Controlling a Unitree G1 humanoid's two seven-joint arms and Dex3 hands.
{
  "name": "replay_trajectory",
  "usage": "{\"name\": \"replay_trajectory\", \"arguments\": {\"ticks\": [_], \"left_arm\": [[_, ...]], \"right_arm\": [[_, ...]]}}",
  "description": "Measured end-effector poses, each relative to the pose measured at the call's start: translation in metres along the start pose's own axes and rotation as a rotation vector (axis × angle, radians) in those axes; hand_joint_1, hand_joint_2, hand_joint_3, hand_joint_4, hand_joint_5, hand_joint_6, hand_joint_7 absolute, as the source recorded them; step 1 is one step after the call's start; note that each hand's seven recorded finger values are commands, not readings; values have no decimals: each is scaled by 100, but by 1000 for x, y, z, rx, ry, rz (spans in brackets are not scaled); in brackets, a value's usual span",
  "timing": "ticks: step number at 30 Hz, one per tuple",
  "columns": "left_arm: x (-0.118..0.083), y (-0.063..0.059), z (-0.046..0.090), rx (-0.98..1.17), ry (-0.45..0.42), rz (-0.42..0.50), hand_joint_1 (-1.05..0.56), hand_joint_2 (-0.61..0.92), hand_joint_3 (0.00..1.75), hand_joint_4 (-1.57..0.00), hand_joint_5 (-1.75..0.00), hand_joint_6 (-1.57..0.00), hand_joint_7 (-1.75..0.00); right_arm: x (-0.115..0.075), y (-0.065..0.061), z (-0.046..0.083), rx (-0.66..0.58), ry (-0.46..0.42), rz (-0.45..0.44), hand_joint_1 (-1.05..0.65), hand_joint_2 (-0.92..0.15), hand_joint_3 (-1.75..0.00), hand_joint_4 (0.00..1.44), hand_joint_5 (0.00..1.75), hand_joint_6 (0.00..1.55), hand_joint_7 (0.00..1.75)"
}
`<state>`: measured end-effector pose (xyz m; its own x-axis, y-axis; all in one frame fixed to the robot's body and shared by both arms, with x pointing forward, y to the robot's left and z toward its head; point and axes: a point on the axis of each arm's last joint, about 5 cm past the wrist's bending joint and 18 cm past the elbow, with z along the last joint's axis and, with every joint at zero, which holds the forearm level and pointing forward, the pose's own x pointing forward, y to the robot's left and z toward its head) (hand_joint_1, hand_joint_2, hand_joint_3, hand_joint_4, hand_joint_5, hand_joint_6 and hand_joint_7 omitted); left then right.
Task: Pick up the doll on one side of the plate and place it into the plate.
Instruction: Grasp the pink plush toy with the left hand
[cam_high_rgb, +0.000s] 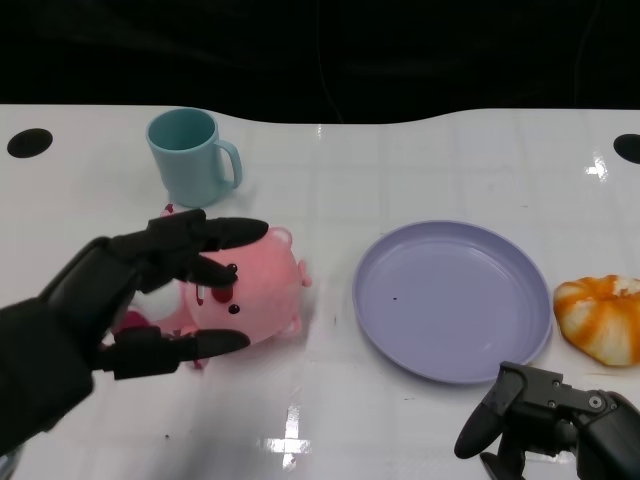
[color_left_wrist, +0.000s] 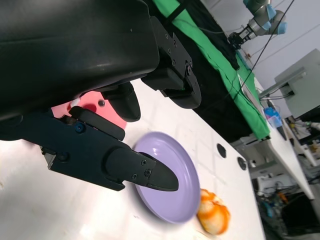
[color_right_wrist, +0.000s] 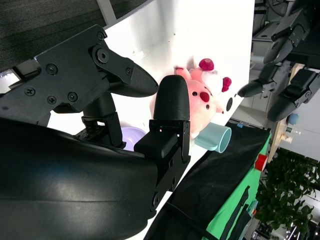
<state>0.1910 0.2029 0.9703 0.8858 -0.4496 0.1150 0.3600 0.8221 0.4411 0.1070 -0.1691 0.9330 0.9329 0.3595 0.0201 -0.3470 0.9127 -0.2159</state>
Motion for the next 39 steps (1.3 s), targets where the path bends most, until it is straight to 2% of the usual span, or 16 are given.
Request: {"name": "replay_trajectory", "arguments": {"ticks": [3,7,10,14,23,30,39], "left_arm": [[4,7,4,138,16,-8,-61,91,1,-5,-82,-35,-13],[8,12,8,302,34,-11,-62,89,0,-8,-75,-37,-8],[9,15,10,417,57,-21,-65,90,1,-4,-69,-34,-4],[12,17,13,568,87,-35,-66,88,0,-8,-54,-35,-2],[26,22,17,865,161,-83,-71,91,1,-7,-43,-33,0],[39,18,9,972,245,-141,-74,91,0,-9,-41,-32,0],[60,9,-11,1014,340,-203,-74,90,0,-13,-37,-31,0]], "right_arm": [[0,0,0,0,0,0,-17,-57,-105,63,168,58,132],[0,0,0,1,1,0,-18,-57,-104,62,168,58,132],[0,0,0,2,3,0,-18,-57,-104,62,168,58,132],[-1,0,0,2,5,0,-19,-57,-103,63,168,58,132],[-2,1,-1,3,9,-1,-20,-58,-102,63,167,59,132],[-2,1,0,4,9,-2,-19,-58,-102,62,168,59,132],[-3,1,0,3,10,-3,-18,-58,-101,63,167,59,132]]}}
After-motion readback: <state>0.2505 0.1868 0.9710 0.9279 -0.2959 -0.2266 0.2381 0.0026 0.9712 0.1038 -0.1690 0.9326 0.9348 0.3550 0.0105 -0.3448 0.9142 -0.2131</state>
